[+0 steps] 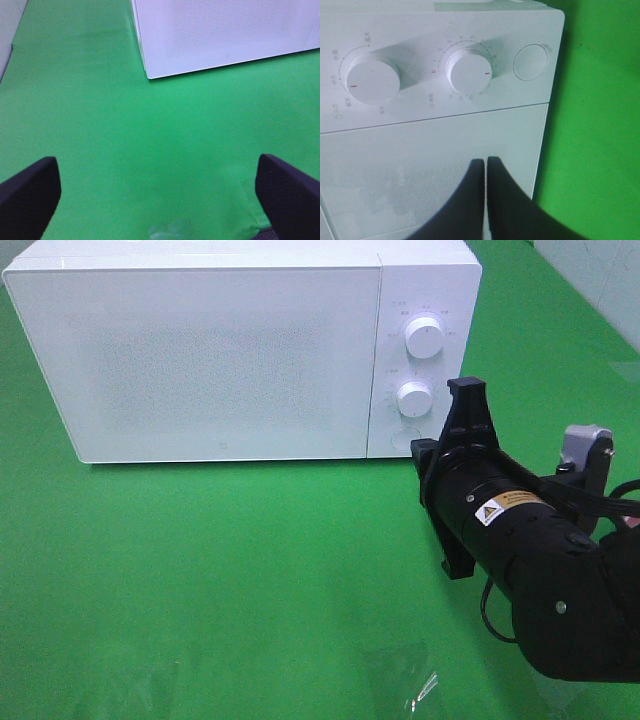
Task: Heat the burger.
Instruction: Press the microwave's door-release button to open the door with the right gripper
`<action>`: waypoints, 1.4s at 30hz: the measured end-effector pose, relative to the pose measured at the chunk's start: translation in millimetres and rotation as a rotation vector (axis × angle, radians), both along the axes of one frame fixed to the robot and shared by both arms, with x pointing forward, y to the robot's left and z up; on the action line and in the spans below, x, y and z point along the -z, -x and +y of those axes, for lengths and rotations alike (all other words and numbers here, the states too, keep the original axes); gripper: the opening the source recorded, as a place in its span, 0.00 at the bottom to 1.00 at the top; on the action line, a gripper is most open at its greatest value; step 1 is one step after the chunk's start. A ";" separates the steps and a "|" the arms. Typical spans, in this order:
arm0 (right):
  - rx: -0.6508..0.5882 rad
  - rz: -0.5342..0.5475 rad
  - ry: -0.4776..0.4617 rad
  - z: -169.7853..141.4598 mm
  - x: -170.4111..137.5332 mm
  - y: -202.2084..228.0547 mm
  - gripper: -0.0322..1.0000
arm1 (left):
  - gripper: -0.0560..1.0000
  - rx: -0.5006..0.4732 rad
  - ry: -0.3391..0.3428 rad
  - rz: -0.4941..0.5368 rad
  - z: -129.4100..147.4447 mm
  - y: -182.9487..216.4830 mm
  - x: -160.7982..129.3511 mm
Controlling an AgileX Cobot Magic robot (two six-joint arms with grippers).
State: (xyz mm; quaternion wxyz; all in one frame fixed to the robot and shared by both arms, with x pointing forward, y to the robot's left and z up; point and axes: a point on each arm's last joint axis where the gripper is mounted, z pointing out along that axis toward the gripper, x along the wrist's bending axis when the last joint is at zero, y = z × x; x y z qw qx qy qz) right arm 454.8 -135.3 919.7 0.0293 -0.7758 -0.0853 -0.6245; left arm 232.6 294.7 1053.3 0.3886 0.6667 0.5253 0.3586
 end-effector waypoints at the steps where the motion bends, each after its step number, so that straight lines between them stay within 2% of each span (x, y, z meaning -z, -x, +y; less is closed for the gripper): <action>1: -0.008 0.009 0.001 0.7 0.8 0.3 0.05 | 0.98 0.000 0.000 0.000 0.0 0.0 0.0; 15: 0.019 0.131 -0.020 -1.1 32.3 -2.5 0.05 | 0.98 0.000 0.000 0.000 0.0 0.0 0.0; 42: 0.059 0.202 -0.020 -15.7 57.3 -94.2 0.05 | 0.98 0.000 0.000 0.000 0.0 0.0 0.0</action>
